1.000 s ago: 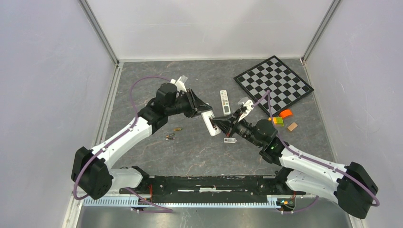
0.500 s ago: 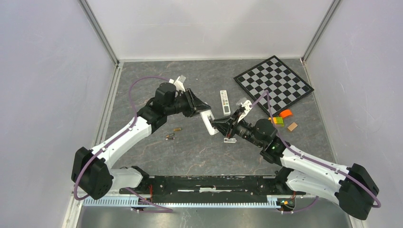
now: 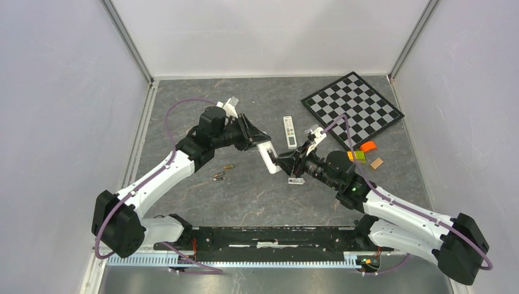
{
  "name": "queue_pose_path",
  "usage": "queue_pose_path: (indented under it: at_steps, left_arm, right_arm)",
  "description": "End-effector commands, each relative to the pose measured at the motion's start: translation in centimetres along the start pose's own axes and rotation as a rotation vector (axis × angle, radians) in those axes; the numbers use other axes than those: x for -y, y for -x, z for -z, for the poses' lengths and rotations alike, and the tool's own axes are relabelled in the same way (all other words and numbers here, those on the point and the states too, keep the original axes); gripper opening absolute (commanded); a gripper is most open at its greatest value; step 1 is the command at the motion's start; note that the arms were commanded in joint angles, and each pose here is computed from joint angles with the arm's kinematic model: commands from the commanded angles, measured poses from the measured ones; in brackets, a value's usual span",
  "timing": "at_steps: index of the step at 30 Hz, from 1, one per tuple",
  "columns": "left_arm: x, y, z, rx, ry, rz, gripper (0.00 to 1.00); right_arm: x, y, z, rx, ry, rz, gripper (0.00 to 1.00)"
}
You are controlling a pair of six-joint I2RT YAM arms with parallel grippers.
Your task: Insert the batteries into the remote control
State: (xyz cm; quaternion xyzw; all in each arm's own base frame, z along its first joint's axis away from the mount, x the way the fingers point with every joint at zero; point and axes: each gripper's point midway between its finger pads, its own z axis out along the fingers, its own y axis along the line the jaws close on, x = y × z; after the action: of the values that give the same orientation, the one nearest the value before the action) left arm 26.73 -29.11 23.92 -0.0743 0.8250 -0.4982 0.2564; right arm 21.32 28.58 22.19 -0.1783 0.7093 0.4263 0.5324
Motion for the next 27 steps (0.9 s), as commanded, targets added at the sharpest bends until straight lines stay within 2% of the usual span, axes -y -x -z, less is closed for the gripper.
queue_pose_path:
  at_steps: [1, 17, 23, 27]
  left_arm:
    - [2.7, 0.4, 1.0, 0.01, -0.095, -0.041, 0.02]
    - [2.4, 0.4, 1.1, 0.002, -0.092, -0.073, 0.02]
    - [2.8, 1.0, 1.5, 0.038, -0.119, -0.104, 0.02]
    - [3.7, 1.6, 1.9, 0.088, -0.169, -0.143, 0.02]
  right_arm:
    - [0.0, 1.2, -0.3, 0.026, -0.024, -0.017, 0.39]
    - [-0.8, 2.3, -0.3, 0.036, -0.001, -0.009, 0.46]
    - [-1.8, 4.3, 1.4, 0.131, 0.033, -0.081, 0.8]
    - [-2.3, 5.1, 2.1, 0.166, 0.035, -0.213, 0.98]
